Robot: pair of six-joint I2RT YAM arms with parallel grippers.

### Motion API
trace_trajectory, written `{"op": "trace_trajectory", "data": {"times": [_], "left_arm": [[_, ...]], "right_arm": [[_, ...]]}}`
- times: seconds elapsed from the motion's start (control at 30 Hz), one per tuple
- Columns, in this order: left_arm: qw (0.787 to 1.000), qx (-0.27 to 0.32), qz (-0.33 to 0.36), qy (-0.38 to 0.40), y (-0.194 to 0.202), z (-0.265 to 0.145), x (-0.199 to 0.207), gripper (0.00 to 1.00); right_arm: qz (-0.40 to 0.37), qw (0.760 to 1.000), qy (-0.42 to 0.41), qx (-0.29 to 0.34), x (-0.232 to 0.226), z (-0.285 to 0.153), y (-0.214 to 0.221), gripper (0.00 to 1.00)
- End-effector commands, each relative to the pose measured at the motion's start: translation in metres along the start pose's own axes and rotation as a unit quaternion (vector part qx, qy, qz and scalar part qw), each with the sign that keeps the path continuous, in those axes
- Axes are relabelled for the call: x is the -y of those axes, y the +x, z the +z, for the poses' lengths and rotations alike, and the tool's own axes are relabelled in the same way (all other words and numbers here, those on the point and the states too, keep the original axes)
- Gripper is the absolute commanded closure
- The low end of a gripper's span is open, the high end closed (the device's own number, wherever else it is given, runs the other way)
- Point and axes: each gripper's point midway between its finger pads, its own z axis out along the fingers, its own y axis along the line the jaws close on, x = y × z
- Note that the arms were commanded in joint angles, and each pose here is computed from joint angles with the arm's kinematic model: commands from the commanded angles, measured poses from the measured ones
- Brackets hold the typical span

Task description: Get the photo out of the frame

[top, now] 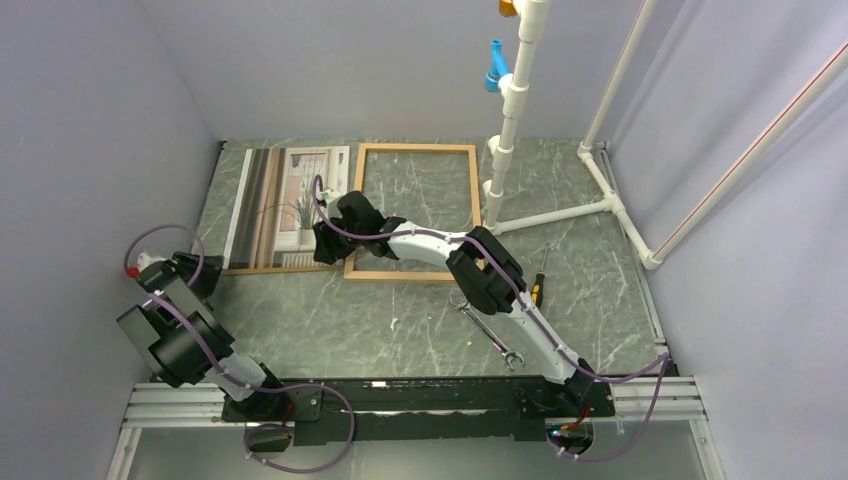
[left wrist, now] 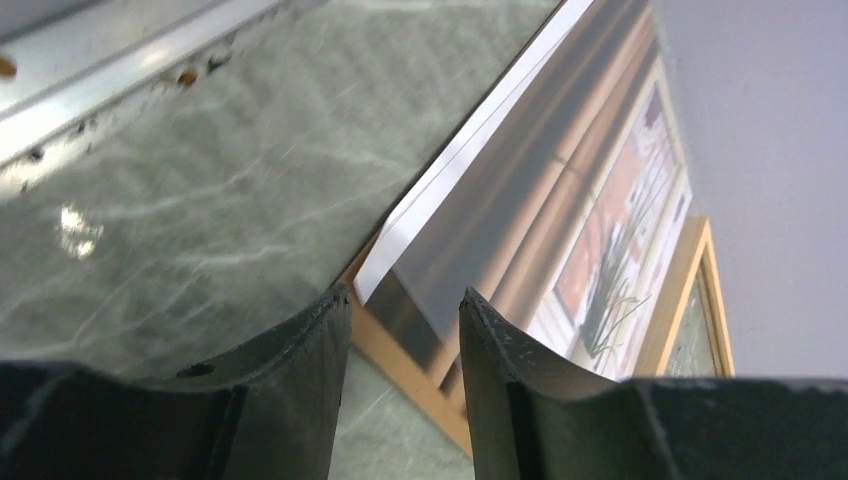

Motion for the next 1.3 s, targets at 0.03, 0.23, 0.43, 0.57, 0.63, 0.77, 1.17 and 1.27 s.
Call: {"op": "trace_trajectory", "data": {"times": [0.03,0.23,0.43,0.57,0.63,0.77,1.17,1.27], "left_arm": [[0.999,0.009,0.037,0.020,-0.029,0.006,0.023,0.53],[1.000,-0.008,0.015,0.023,-0.017,0.013,0.015,0.52],[0.999,-0.042,-0.009,0.019,-0.001,0.022,0.005,0.52],[0.998,-0.048,-0.020,0.025,0.004,0.026,0.005,0.54],[0.998,-0.051,-0.020,0.026,0.005,0.027,0.005,0.56],[0.998,-0.048,-0.020,0.027,0.005,0.025,0.006,0.60],[0.996,-0.060,-0.035,0.061,0.008,0.025,0.019,0.65],[0.995,-0.060,-0.035,0.073,0.008,0.025,0.024,0.65]], "right_arm": [[-0.025,0.999,-0.020,0.033,-0.022,-0.008,-0.033,0.52],[-0.026,0.999,-0.019,0.030,-0.022,-0.006,-0.031,0.52],[-0.030,0.999,-0.013,0.030,-0.021,-0.007,-0.032,0.52],[-0.027,0.999,-0.015,0.027,-0.019,-0.005,-0.029,0.52],[-0.025,0.999,-0.014,0.026,-0.019,-0.003,-0.028,0.52],[-0.026,0.999,-0.012,0.028,-0.017,-0.001,-0.028,0.52],[0.001,1.000,0.028,-0.005,0.008,0.016,-0.004,0.52],[0.005,0.999,0.032,-0.010,0.011,0.020,0.002,0.51]]}}
